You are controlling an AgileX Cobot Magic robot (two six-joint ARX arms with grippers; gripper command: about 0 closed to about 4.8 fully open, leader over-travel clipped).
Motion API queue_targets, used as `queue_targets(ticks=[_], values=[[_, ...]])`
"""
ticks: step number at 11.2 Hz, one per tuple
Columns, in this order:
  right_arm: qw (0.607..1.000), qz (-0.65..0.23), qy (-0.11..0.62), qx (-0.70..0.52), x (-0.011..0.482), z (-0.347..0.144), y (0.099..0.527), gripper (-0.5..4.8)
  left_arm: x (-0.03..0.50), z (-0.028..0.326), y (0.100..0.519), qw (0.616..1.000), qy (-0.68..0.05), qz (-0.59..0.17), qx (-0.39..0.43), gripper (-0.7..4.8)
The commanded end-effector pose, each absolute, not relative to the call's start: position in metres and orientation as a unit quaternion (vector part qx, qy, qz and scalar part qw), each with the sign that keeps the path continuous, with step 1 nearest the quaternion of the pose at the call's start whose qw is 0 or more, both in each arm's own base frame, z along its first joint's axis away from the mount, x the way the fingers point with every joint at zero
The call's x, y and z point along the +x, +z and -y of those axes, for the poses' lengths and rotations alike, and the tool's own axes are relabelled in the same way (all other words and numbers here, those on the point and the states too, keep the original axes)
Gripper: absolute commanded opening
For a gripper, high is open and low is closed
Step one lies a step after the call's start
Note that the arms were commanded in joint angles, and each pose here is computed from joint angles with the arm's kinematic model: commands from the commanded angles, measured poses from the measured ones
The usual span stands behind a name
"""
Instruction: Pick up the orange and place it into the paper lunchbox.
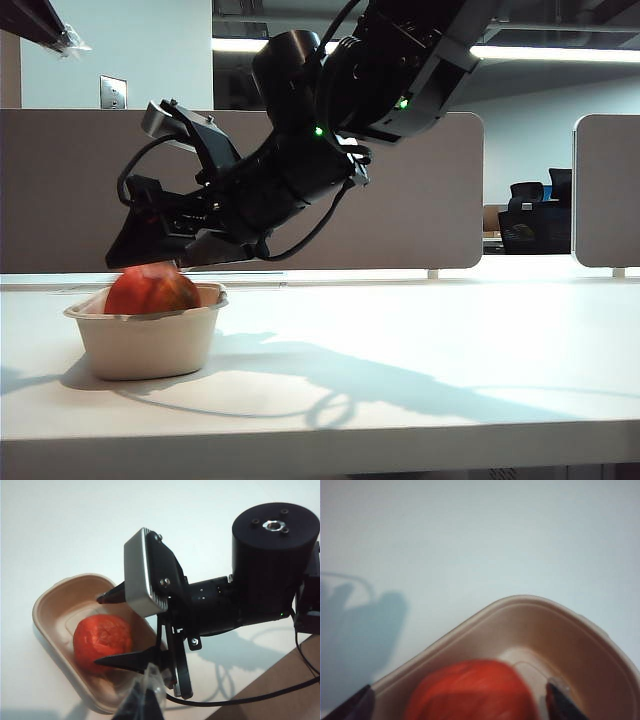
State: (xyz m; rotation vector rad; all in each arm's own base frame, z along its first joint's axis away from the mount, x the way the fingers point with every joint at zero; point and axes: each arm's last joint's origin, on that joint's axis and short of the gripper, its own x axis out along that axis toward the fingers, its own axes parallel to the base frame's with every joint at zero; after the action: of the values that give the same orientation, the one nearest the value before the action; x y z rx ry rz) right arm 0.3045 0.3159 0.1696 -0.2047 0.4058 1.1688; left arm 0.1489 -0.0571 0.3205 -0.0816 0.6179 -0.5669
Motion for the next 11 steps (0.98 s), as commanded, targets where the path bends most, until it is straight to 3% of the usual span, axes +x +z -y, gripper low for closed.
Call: queue_targets(ticks=[1,2,3,4,6,7,8,11], values=[[0.816,-0.173,0.545,-0.082,0.295,-0.306,0.216,3.42,0.149,0.057,0.323,0.914,-0.275,-0.296,-0.041,-0.06],[0.824,-0.192,0.527,-0.084,0.288,-0.282,0.251,1.44,0.149,0.057,0.323,0.914,-0.275,-0.296,-0.041,-0.06],[0.827,-0.202,0.518,-0.085,0.285,-0.272,0.262,0.73,0.149,0.057,0.323,0.914,-0.275,-0.296,-0.041,-0.06],[0.854,-0.284,0.414,-0.138,0.225,-0.168,0.344,-0.06,0.149,0.057,0.323,0.917,-0.275,-0.288,-0.026,-0.06],[0.858,-0.279,0.405,-0.147,0.207,-0.154,0.357,-0.06,0.145,0.055,0.328,0.928,-0.265,-0.262,-0.008,-0.06],[0.890,-0.244,0.366,-0.123,0.144,-0.107,0.304,-0.06,0.111,0.040,0.299,0.953,-0.213,-0.214,0.000,-0.06],[0.912,-0.184,0.355,-0.089,0.134,-0.099,0.286,-0.06,0.104,0.036,0.289,0.963,-0.192,-0.188,0.002,-0.06],[0.943,-0.129,0.295,-0.086,0.122,-0.085,0.239,-0.06,0.096,0.033,0.248,0.970,-0.176,-0.162,-0.036,-0.06]])
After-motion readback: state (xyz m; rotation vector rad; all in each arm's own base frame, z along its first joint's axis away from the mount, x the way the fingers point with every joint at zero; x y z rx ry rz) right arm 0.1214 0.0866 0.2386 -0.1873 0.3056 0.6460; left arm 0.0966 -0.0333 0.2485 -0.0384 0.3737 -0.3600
